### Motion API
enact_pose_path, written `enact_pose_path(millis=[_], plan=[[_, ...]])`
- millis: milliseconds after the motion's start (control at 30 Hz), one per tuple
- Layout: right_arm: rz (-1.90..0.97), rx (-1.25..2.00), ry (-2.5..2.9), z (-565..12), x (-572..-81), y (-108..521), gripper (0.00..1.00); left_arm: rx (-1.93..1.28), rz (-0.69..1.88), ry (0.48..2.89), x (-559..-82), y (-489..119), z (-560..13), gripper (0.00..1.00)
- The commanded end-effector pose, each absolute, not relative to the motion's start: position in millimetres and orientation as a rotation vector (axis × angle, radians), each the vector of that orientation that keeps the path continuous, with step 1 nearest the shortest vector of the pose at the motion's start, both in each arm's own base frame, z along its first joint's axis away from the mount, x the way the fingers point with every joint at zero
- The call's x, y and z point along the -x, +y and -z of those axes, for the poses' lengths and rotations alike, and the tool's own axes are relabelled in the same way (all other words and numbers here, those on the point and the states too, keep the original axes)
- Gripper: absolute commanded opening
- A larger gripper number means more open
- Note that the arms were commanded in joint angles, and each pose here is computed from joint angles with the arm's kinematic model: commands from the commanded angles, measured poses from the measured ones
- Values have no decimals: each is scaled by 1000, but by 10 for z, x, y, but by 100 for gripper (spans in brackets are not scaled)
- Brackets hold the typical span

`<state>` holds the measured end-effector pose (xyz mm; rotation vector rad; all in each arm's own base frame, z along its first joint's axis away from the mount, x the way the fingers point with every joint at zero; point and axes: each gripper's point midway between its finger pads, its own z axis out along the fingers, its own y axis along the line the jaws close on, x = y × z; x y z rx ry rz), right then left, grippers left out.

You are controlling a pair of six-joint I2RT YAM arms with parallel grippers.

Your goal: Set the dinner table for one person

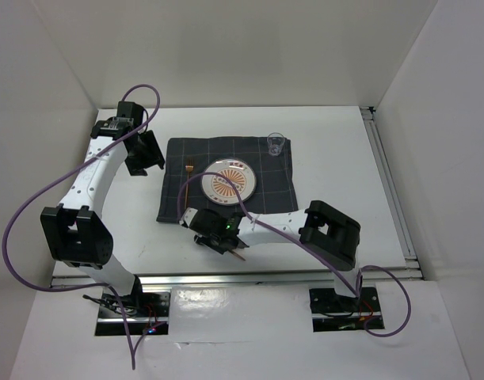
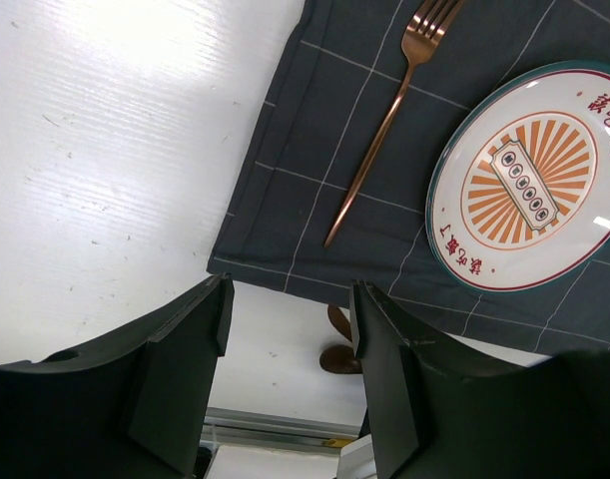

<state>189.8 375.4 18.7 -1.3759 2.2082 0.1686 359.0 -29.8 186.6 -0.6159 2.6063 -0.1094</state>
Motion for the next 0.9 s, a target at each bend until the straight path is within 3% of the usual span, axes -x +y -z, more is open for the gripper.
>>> enact_pose_path(millis=[0,100,267,633,733,867], plan=[[-167,1364,2197,-268,-1911,3807,34,588,133,2562,-3602,-305,-2008,67],[-167,1364,2197,-268,-1911,3807,34,588,133,2562,-3602,-305,-2008,67],[-175,1342,2177,-347,-1949,3853,18,591,121,2559,-3604,-289,-2007,67],[-136,1287,2142,-662,-2032,3787,17,591,121,2559,-3604,-289,-2007,67],[-128,1294,2149,-658,-2015,3742,32,593,118,2568,-3587,-288,-1976,67],[-122,1285,2172,-594,-1988,3694,35,593,118,2568,-3587,-288,-1976,67]])
